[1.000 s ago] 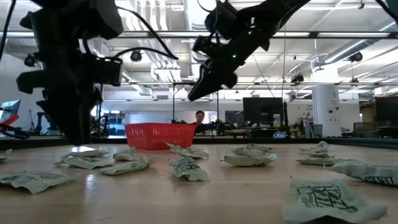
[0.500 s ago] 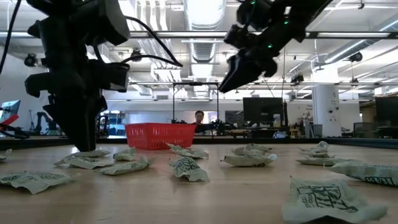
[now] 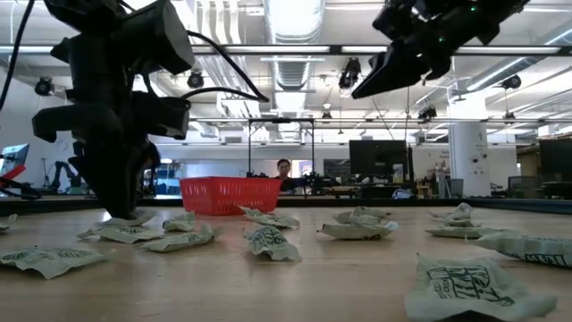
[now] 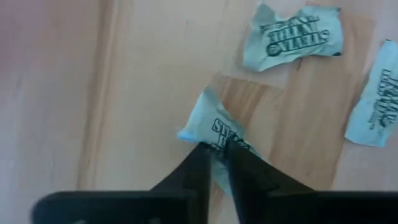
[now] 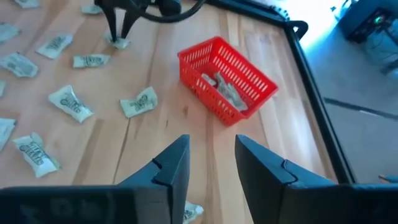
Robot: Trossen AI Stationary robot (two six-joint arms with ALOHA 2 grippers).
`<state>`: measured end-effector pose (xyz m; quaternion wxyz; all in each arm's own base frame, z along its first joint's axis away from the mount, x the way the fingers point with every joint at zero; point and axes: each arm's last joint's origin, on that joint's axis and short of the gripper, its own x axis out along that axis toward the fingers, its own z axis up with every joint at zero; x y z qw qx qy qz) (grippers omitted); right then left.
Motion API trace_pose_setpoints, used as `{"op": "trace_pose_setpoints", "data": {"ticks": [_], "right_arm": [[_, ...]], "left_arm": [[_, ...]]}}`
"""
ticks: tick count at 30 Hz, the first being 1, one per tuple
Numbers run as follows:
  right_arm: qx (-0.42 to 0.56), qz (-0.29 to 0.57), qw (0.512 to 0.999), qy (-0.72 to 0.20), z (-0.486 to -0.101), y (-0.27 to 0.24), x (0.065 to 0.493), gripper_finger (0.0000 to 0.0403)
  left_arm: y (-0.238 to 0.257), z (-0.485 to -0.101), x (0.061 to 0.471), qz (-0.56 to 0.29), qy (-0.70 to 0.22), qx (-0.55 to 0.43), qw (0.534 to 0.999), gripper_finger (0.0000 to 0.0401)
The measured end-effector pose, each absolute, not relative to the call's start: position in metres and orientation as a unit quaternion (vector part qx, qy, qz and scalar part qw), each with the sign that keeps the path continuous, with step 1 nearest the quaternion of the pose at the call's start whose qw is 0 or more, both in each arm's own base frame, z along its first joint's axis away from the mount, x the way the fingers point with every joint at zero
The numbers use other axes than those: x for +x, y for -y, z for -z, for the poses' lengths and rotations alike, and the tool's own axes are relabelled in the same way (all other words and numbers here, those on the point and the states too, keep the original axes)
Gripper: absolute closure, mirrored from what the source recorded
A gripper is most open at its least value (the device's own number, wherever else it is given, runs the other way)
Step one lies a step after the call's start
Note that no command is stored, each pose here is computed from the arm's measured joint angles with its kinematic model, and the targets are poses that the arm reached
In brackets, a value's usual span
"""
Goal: Pick and place Stevia / Truvia into bins
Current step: Put the white stevia packet into the red bin
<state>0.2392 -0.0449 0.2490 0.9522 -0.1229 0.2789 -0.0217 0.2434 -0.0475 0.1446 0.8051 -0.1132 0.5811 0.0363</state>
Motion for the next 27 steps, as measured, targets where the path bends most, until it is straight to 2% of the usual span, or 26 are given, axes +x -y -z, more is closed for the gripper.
{"op": "trace_pose_setpoints", "data": {"ticks": [2,6,10,16,20,27], "right_arm": [[-0.122,0.024,0.955,-0.271,-0.251,0.044,0.233,0.0288],[-0.122,0.026,0.956,-0.265,-0.249,0.042,0.224,0.0289],[-0.103,0.029,0.956,-0.273,-0.241,0.041,0.220,0.0289],[-0.088,0.024,0.943,-0.319,-0.216,0.042,0.221,0.0296],[-0.081,0.020,0.933,-0.350,-0.201,0.042,0.223,0.0301],[-0.074,0.015,0.919,-0.386,-0.182,0.043,0.228,0.0308]], "left_arm": [[0.047,-0.148,0.242,-0.037,-0.577,-0.110,0.808,0.0396],[0.045,-0.160,0.242,-0.053,-0.555,-0.091,0.825,0.0394],[0.041,-0.173,0.239,-0.106,-0.540,-0.047,0.834,0.0394],[0.031,-0.189,0.237,-0.193,-0.485,0.072,0.850,0.0394],[0.025,-0.195,0.239,-0.265,-0.445,0.160,0.840,0.0394],[0.004,-0.200,0.256,-0.287,-0.397,0.213,0.845,0.0393]]}}
